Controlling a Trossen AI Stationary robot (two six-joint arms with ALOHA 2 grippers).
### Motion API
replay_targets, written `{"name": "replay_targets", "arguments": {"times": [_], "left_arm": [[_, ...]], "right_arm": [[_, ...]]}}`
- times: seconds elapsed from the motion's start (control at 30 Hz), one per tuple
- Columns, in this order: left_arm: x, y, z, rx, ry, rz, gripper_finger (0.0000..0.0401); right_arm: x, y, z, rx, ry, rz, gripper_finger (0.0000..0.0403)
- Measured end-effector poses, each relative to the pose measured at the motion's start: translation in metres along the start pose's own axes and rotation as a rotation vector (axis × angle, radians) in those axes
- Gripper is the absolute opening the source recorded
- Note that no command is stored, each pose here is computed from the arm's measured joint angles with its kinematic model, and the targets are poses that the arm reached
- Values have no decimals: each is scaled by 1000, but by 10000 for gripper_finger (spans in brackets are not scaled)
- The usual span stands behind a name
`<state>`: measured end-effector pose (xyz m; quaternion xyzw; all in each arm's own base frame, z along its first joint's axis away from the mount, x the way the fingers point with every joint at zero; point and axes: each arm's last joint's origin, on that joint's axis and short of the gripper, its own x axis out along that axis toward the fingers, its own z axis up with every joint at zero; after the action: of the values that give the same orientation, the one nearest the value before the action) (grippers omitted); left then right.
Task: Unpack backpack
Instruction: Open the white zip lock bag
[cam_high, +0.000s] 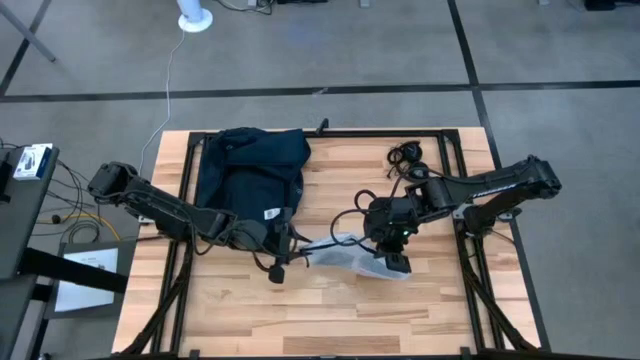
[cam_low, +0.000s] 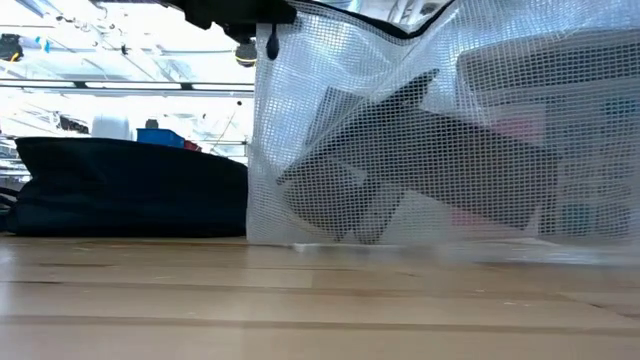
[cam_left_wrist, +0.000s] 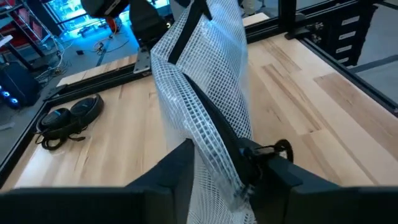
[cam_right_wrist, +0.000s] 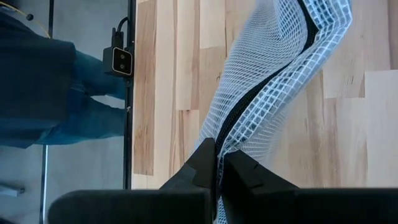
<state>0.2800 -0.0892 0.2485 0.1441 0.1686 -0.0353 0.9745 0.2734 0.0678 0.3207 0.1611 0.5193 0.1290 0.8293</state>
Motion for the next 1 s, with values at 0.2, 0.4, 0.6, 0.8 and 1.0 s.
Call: {"name": "replay_targets", "arguments": {"times": [0.2, 0.4, 0.6, 0.8, 1.0], "left_arm": [[0, -1, -1, -6, 0, -41, 20], [0, -1, -4, -80, 38, -62, 4], [0, -1, -5, -127, 43, -62, 0], [0, 0, -1, -168, 8, -49, 0], [0, 0, 0, -222, -1, -50, 0]], "right_arm": [[0, 0, 0, 4, -2, 1, 0], [0, 1, 2, 13, -16, 6, 0], [-6, 7, 23, -19, -238, 90, 27], [-29, 16, 32, -79, -429, 167, 88], [-54, 21, 24, -58, -478, 196, 141]]}}
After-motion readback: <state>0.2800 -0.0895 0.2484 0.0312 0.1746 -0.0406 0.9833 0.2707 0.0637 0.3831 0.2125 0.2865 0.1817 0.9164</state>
